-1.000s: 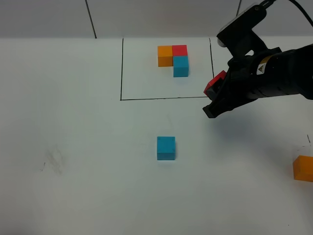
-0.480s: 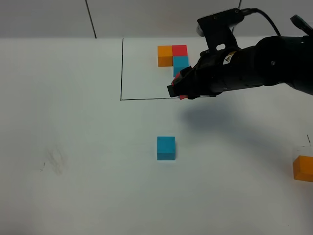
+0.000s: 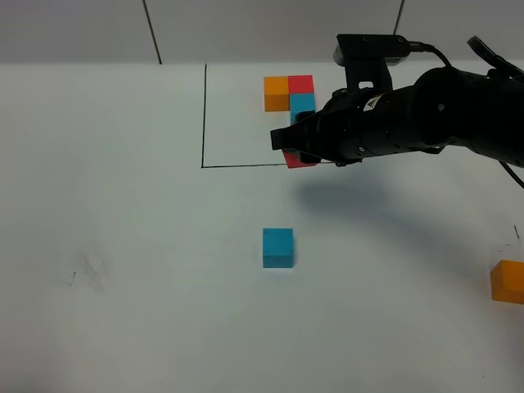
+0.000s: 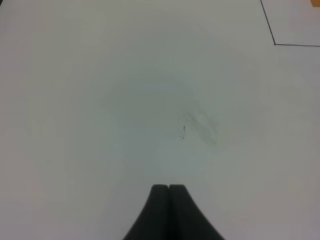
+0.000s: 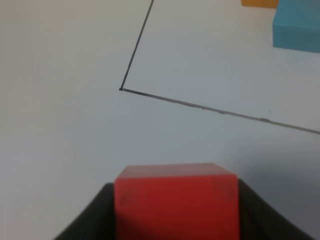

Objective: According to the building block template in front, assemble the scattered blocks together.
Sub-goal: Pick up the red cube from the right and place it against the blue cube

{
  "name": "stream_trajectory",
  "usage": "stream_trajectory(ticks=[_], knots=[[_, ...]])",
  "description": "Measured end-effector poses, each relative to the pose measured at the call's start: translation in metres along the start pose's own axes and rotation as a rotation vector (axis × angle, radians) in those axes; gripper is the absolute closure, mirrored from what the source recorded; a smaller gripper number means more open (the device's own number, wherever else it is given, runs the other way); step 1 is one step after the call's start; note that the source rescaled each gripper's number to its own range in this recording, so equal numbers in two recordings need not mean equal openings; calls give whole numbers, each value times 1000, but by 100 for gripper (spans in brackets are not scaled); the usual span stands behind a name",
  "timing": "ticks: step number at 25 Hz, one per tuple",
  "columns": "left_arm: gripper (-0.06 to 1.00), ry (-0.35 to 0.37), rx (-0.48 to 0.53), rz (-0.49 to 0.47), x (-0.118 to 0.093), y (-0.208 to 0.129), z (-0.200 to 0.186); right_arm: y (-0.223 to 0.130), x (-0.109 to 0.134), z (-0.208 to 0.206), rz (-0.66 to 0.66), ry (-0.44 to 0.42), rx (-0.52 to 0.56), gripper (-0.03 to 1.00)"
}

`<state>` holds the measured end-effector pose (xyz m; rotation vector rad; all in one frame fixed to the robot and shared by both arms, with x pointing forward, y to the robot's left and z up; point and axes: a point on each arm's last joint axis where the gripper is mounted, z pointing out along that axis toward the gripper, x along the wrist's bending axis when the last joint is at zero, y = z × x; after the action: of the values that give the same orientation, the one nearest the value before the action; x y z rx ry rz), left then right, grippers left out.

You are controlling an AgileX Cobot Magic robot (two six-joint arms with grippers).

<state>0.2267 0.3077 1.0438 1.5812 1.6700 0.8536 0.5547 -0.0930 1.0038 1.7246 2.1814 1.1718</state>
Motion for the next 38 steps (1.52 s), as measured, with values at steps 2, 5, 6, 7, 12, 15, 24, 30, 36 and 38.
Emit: stream_trajectory(ticks=[2,5,6,7,12,15,24,30,36,38], knots=[[94,0,0,0,0,0,0,0,0,0,23,2,2,54],[94,0,0,0,0,0,0,0,0,0,55,1,2,54],[94,0,0,0,0,0,0,0,0,0,69,1,2,54],[94,0,0,0,0,0,0,0,0,0,82,1,3,54],[94,0,0,0,0,0,0,-4,-4,8,158,-22,24,54],[94,0,0,0,0,0,0,-10,-3,15,167,-30,46,54],[94,0,0,-1,0,0,0,-25,8,35,163,-28,90,54],[94,0,0,-1,0,0,0,-28,14,46,136,-26,107,54],[94,0,0,-1,0,0,0,-26,22,62,102,-24,133,54],[94,0,0,-1,0,0,0,-25,24,66,113,-22,134,54]])
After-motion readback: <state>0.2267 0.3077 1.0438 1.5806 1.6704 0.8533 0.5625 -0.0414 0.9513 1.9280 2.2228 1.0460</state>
